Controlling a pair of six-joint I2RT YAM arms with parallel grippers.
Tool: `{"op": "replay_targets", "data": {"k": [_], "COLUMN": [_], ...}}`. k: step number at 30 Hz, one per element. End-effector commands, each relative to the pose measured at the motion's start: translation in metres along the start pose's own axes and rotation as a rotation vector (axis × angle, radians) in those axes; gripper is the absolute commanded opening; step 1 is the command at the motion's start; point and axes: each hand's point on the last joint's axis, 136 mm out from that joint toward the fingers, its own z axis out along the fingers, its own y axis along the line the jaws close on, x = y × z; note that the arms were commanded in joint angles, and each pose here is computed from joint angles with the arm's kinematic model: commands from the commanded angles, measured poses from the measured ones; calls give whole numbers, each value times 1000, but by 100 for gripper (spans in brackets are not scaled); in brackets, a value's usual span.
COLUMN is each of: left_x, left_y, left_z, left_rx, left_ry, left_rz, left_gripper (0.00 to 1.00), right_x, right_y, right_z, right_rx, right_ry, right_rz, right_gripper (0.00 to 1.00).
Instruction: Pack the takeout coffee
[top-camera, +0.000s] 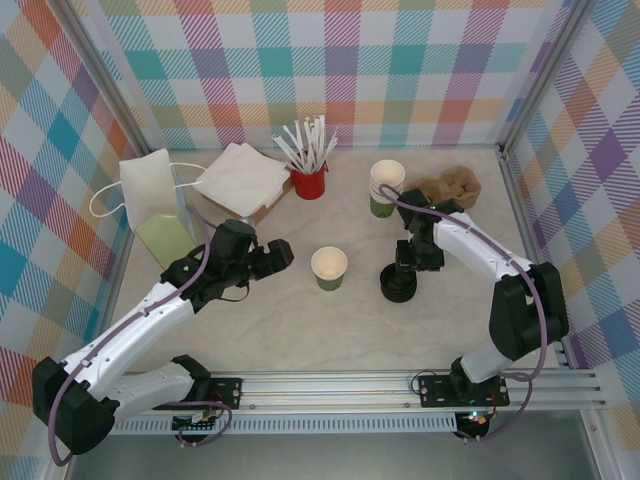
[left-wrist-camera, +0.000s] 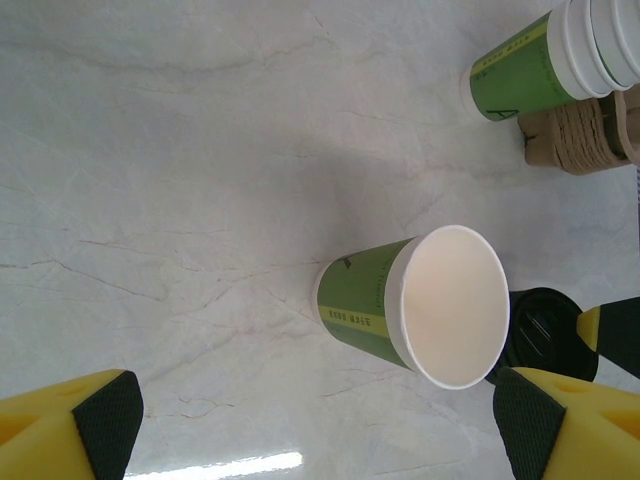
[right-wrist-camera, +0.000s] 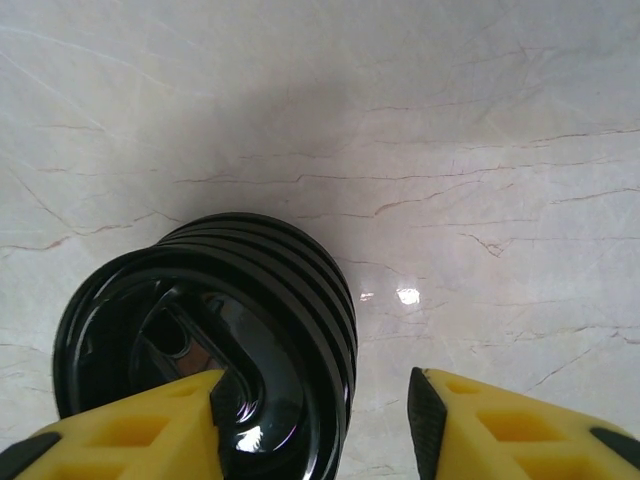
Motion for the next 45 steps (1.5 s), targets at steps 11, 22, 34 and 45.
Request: {"op": "replay_targets", "data": {"k": [11, 22, 34, 45], "left_x": [1, 0, -2, 2], "left_y": [-6, -7, -14, -84], "left_z": [-2, -3, -6, -12], "left_rx": [17, 20, 44, 234], "left_ry": [3, 1, 1, 105], "left_rz": [13, 14, 18, 90], "left_gripper": [93, 93, 93, 86], "right_x": [14, 16, 8, -13], "right_y": [-6, -6, -5, 20], "right_z": [11, 7, -13, -71], "right_rx": [28, 22, 3, -180], "right_ry": [74, 78, 15, -222], "right_rz": [-12, -19, -25, -24], "right_gripper": [33, 24, 16, 15]}}
